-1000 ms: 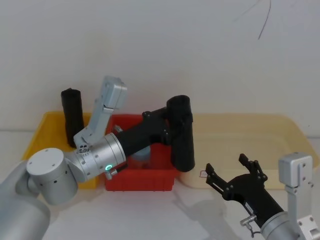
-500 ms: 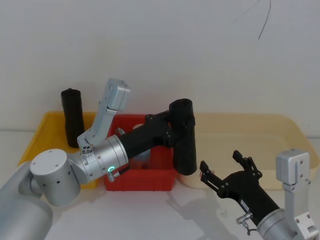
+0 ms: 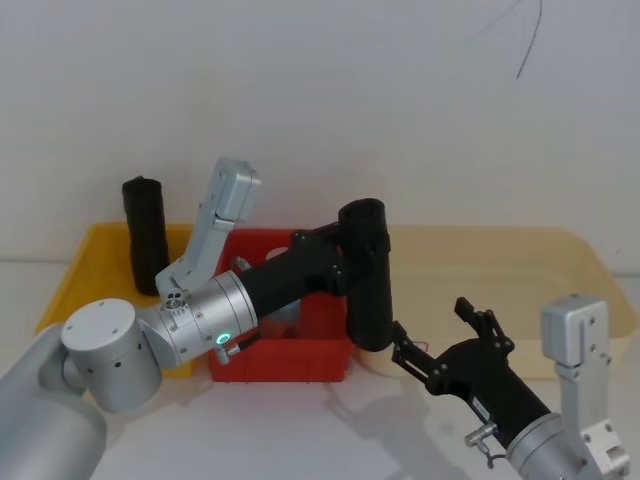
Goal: Pick up the garbage bag with the one hand and transfer it to the other hand.
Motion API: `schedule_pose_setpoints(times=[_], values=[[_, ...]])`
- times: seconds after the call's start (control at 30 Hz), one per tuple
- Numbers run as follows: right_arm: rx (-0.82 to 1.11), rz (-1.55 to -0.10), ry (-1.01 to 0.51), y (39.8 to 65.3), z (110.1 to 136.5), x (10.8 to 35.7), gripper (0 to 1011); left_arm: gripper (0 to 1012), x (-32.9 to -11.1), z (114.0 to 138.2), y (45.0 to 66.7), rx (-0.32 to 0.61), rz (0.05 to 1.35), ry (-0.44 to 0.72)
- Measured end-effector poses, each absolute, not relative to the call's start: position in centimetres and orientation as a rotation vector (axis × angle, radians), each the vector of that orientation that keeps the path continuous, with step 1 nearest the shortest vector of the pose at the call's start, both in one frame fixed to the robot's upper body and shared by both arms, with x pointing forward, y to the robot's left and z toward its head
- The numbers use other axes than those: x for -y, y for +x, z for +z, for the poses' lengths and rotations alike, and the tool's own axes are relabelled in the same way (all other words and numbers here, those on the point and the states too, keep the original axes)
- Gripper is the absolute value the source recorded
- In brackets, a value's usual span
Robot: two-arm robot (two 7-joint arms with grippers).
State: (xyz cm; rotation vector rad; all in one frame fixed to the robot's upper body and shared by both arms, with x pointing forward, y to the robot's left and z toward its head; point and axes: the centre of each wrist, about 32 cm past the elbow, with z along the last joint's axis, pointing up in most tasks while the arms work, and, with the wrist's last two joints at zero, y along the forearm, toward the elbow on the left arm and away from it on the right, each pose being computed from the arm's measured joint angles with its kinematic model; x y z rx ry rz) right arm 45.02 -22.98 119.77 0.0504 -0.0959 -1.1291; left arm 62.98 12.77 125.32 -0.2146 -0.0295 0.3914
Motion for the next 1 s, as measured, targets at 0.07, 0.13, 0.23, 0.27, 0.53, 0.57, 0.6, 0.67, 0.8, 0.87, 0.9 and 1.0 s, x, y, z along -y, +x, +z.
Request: schedule_pose_setpoints(times=[0.07, 0.13, 0.23, 0.27, 0.53, 0.57, 0.6, 0.67, 0.8, 0.87, 0.9, 1.0], values=[[0.100, -1.114, 0.044, 45.2, 119.8, 22.9, 1001, 401, -12.8, 125.3, 63.0, 0.029, 0.392, -0.215], [0.103, -1.102, 0.039, 45.4, 119.8, 22.8, 1001, 401, -12.8, 125.3, 63.0, 0.029, 0.392, -0.215], [0.109, -1.080, 0.032, 45.7, 119.9, 22.7, 1001, 401, -12.8, 125.3, 63.0, 0.028, 0.392, -0.214], [0.110, -1.076, 0.030, 45.8, 119.9, 22.6, 1001, 401, -12.8, 125.3, 63.0, 0.028, 0.392, -0.214], [0.118, -1.030, 0.011, 46.8, 119.9, 22.4, 1001, 401, -12.8, 125.3, 63.0, 0.028, 0.392, -0.214], [0.118, -1.027, 0.009, 47.0, 119.9, 22.3, 1001, 401, -12.8, 125.3, 63.0, 0.028, 0.392, -0.214], [0.119, -1.020, 0.007, 47.2, 119.9, 22.3, 1001, 401, -12.8, 125.3, 63.0, 0.028, 0.393, -0.214], [0.120, -1.015, 0.006, 47.4, 119.9, 22.2, 1001, 401, -12.8, 125.3, 63.0, 0.027, 0.393, -0.214], [0.120, -1.004, 0.000, 48.1, 119.9, 22.1, 1001, 401, -12.8, 125.3, 63.0, 0.027, 0.393, -0.214], [0.120, -1.001, -0.001, 48.4, 119.9, 22.1, 1001, 401, -12.8, 125.3, 63.0, 0.027, 0.393, -0.214], [0.121, -0.999, -0.001, 48.5, 119.9, 22.1, 1001, 401, -12.8, 125.3, 63.0, 0.027, 0.393, -0.214], [0.121, -0.994, -0.003, 49.0, 119.9, 22.0, 1001, 401, -12.8, 125.3, 63.0, 0.027, 0.393, -0.214]])
